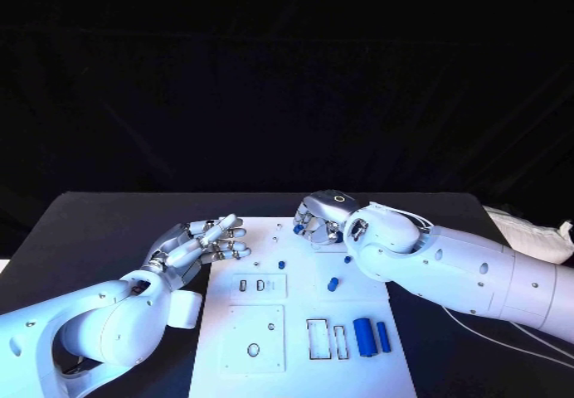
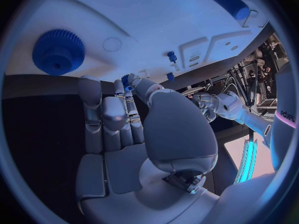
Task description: Assemble the parts on the task board
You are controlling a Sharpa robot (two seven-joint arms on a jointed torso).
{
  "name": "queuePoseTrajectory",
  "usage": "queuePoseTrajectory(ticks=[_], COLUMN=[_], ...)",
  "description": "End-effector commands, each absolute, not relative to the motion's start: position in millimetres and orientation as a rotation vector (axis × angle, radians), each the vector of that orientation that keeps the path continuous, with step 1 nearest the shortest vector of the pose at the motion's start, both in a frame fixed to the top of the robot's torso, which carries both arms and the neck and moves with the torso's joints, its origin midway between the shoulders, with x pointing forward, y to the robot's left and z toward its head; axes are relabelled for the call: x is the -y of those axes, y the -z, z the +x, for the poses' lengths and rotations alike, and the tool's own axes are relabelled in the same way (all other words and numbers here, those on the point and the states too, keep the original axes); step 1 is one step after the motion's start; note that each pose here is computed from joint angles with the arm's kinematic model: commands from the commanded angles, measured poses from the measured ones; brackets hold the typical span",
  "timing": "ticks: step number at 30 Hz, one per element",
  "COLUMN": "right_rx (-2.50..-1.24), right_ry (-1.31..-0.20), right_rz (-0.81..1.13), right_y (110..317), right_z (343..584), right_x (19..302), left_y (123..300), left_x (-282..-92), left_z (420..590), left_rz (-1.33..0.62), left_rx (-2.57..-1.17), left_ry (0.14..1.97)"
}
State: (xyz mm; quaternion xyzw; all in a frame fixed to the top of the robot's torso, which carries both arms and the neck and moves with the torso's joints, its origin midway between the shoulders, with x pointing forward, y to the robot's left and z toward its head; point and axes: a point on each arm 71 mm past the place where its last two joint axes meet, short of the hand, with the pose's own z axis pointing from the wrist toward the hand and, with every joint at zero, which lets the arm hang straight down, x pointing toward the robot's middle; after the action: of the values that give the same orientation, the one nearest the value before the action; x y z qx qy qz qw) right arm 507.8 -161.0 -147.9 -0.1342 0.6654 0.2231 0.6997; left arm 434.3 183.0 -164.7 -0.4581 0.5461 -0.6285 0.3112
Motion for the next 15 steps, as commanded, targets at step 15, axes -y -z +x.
queuePoseTrajectory(ticks=[15], right_rx=[-1.444], right_ry=[-0.487], right_rz=[-0.247], right_y=[150.8], right_z=[523.4], right_x=[135.2], left_y=[163.5], left_x=[-182.0], left_z=[434.0], left_rz=[-1.209], left_rx=[-1.45], left_ry=[1.685])
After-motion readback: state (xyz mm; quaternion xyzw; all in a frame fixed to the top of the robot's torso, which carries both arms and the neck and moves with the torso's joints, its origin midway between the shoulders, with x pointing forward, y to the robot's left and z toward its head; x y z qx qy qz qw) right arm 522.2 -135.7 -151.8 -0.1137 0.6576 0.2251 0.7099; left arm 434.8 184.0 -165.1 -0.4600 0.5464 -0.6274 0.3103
